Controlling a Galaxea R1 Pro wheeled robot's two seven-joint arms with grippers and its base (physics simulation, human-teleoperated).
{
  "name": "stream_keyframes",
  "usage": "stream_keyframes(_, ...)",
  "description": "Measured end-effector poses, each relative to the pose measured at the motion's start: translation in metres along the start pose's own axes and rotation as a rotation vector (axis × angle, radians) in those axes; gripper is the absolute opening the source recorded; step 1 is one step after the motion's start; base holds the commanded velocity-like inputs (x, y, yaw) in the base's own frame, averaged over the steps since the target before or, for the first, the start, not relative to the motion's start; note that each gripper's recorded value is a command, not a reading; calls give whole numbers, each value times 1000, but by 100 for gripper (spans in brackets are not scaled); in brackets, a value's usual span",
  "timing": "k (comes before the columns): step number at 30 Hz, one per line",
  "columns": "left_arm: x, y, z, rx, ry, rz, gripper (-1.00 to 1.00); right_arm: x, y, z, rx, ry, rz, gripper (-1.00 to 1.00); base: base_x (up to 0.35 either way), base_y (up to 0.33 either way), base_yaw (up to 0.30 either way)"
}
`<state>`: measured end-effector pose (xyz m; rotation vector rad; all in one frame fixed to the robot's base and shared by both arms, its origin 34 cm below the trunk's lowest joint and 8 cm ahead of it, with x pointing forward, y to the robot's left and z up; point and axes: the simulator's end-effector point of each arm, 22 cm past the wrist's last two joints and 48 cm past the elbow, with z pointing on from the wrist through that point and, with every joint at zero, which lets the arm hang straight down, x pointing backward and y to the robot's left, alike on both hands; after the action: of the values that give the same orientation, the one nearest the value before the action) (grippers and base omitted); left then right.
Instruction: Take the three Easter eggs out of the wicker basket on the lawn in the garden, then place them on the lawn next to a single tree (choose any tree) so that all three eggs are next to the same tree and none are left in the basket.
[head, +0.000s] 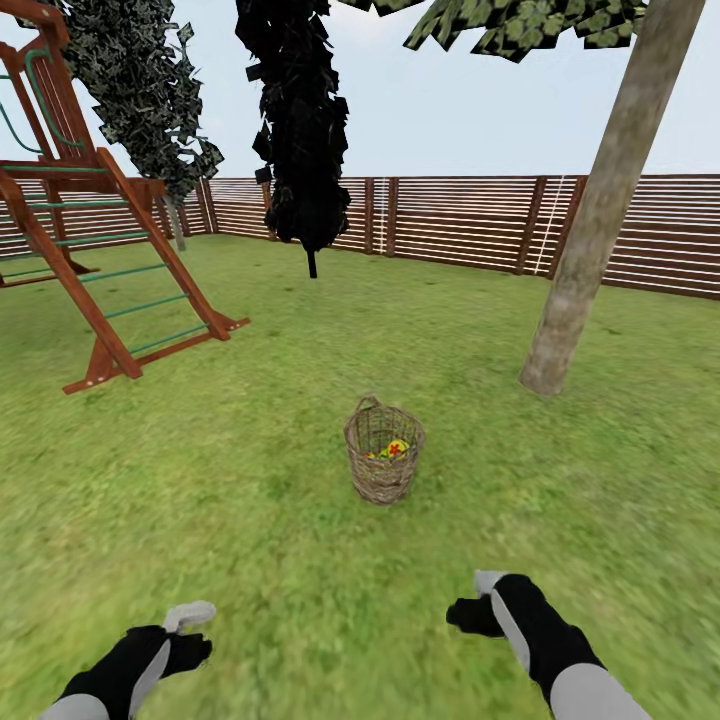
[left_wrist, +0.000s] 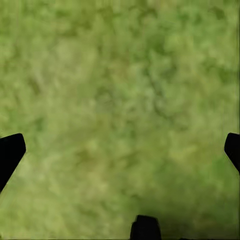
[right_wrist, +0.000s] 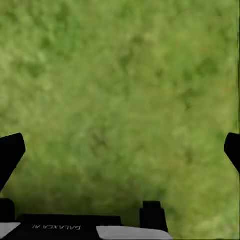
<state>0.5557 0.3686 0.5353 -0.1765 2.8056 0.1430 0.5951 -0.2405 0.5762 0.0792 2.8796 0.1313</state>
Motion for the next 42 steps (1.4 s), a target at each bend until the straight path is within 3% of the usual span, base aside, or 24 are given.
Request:
stream_keyframes(2,-2,14,-1,-17,3,3,100,-20,3,-8,-6,-46,-2,100,0,0,0)
stream_keyframes(6,26,40,2,-56,67,14,100,-43,7,-17,-8,-111,-9,100,0,0,0)
stream_keyframes(8,-3,38,-5,-52,51,3,100,-77,23,-30,-28,-173,-16,100,0,0,0)
stream_keyframes(12,-159,-59,-70,87,-156,-7,100,-108,34,-45,-31,-223,-28,100,0,0,0)
stream_keyframes(13,-192,-81,-95,120,-224,-7,100,-112,33,-46,-22,-231,-28,100,0,0,0)
stream_keyframes(14,-237,-116,-139,178,-340,-9,100,-117,26,-49,12,-241,-24,100,0,0,0)
stream_keyframes(15,-255,-132,-159,207,-399,-13,100,-120,23,-50,31,-247,-21,100,0,0,0)
stream_keyframes(17,-270,-154,-174,259,-471,-35,100,-126,18,-55,62,-263,-18,100,75,0,0)
stream_keyframes(23,-281,-167,-163,297,-585,-95,100,-139,16,-67,81,-300,-17,100,277,13,-78)
stream_keyframes(34,-285,-168,-170,304,-607,-97,100,-143,15,-73,83,-311,-17,100,271,187,-232)
stream_keyframes(42,-288,-168,-175,305,-618,-95,100,-145,16,-77,81,-316,-18,100,24,107,-240)
